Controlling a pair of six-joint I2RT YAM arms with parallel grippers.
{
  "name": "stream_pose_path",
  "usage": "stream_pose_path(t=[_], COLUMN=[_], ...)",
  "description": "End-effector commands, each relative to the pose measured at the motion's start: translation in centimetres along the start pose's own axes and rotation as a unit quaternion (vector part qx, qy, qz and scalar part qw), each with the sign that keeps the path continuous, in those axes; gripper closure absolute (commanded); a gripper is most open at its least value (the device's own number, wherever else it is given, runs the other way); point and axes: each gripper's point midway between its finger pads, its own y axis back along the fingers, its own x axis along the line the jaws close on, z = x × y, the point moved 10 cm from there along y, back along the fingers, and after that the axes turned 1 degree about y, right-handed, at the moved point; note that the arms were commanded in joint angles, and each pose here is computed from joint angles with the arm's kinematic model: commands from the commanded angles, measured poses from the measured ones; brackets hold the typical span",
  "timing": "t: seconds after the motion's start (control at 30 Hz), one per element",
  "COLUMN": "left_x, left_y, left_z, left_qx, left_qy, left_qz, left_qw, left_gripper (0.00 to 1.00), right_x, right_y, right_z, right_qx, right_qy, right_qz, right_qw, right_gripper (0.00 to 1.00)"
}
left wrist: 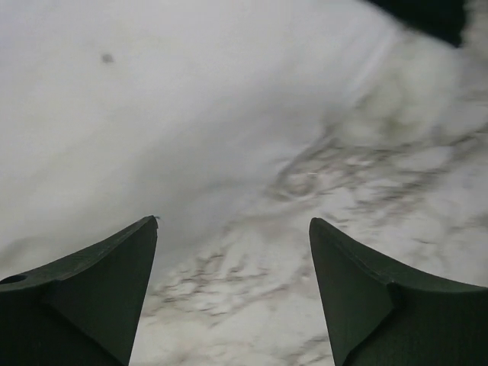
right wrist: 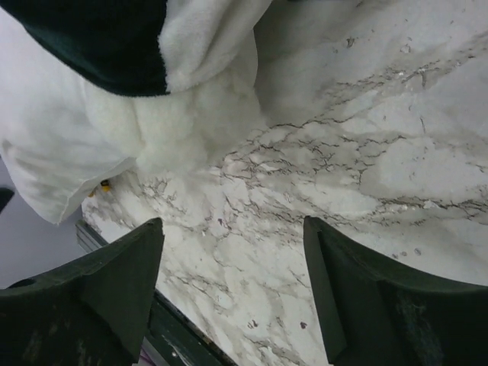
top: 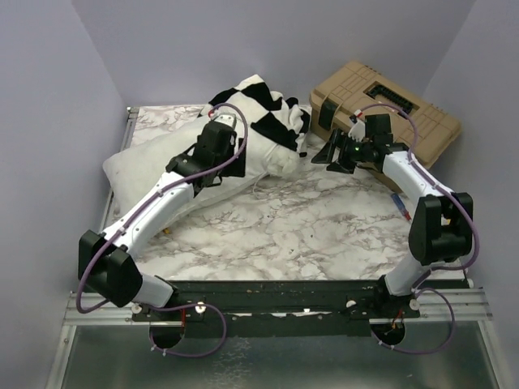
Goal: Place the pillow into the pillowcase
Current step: Stuff the pillow into the pillowcase.
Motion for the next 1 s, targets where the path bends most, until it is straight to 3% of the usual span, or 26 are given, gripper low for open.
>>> stream_pose_path(t=[0.0, 0.2, 0.5, 0.7, 0.83, 0.97], left_x=[-7.9, -14.4, -20.1, -17.0, -12.9, -10.3], left_y=[4.0, 1.4, -7.1, -11.0, -13.2, -14.4], left_z=[2.0, 0.7, -1.5, -1.2, -0.9, -0.9], left_qx=[-0.052, -0.043, -0.038, -0.057, -0.044, -0.032], left_qy=[0.120, 0.129, 0.112, 0.130, 0.193, 0.221], left_qz=[-0.214, -0.243, -0.241, -0.145, -0.103, -0.087], left_qw=[0.968, 0.960, 0.963, 0.979, 0.975, 0.971], left_gripper=[0.17, 0.16, 0.38, 0.52, 0.61, 0.63], right_x=[0.3, -0.2, -1.0, -1.2, -1.5, -1.4], right_y=[-1.3, -2.7, -4.2, -6.0, -8.0, -9.3], right_z=[2.3, 3.9, 5.7, 5.2, 4.4, 3.9], right_qx=[-0.020, -0.036, -0.057, -0.047, -0.042, -0.052], right_qy=[0.019, 0.035, 0.070, 0.089, 0.107, 0.130], right_qz=[0.042, 0.030, 0.010, -0.007, -0.024, -0.034], right_qw=[0.999, 0.998, 0.996, 0.995, 0.993, 0.990], right_gripper=[0.28, 0.37, 0.39, 0.45, 0.49, 0.50])
